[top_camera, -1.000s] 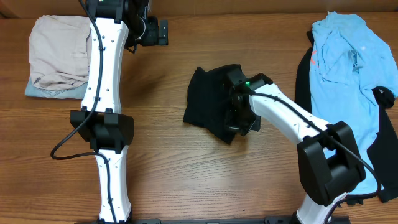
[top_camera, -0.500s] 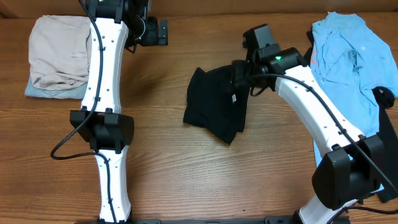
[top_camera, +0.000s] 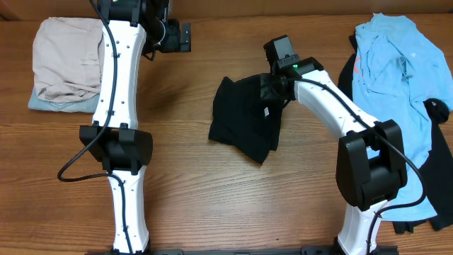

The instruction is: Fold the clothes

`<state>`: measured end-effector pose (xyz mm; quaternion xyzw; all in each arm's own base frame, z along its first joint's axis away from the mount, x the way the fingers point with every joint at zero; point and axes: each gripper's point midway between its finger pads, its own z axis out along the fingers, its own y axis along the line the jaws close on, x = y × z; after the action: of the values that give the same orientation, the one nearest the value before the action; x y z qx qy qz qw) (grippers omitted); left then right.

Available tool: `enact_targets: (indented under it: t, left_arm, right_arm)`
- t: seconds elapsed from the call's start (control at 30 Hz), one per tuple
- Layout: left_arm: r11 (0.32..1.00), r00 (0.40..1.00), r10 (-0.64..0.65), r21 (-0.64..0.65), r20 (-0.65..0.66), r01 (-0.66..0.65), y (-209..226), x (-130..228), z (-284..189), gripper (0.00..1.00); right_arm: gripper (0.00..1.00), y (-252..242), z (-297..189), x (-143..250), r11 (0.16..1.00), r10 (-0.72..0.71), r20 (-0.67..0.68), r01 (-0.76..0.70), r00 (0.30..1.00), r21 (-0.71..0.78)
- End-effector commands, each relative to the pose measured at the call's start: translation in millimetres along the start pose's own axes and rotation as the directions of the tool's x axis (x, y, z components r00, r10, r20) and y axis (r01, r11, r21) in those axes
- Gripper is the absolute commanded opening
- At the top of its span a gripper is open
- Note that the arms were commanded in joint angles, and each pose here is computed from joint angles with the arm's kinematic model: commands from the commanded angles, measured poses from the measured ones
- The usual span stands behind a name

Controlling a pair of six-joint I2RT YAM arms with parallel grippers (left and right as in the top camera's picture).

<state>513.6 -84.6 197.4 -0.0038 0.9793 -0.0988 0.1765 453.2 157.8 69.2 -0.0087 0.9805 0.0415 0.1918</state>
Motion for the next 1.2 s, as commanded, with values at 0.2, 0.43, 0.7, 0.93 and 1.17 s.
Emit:
enact_targets:
  t: [0.2, 0.43, 0.7, 0.93, 1.17]
  left_arm:
    - [0.999, 1.000, 0.022, -0.029, 0.005, -0.022, 6, -1, -2, 1.00]
    - [0.999, 1.000, 0.022, -0.030, 0.005, -0.022, 6, -1, -2, 1.00]
    - [0.999, 1.000, 0.023, -0.034, 0.007, -0.022, 6, -1, -2, 1.00]
    - [0.999, 1.000, 0.023, -0.037, 0.008, -0.022, 7, -1, -2, 1.00]
    - [0.998, 1.000, 0.023, -0.063, 0.010, -0.023, 11, -2, -1, 1.00]
  right_arm:
    - [0.20, -2, 12, -9, 1.000, -0.025, 0.035, 0.025, 0.999, 0.017]
    - [0.04, -12, 20, -11, 1.000, -0.005, 0.034, 0.004, 0.999, 0.026]
    - [0.04, -37, 3, -27, 0.991, 0.102, 0.020, -0.100, 0.995, -0.085]
    - [0.04, -74, -24, -42, 0.935, 0.187, 0.000, -0.178, 0.982, -0.305]
    - [0.13, -94, -23, -22, 0.940, 0.169, -0.072, -0.183, 0.983, -0.289]
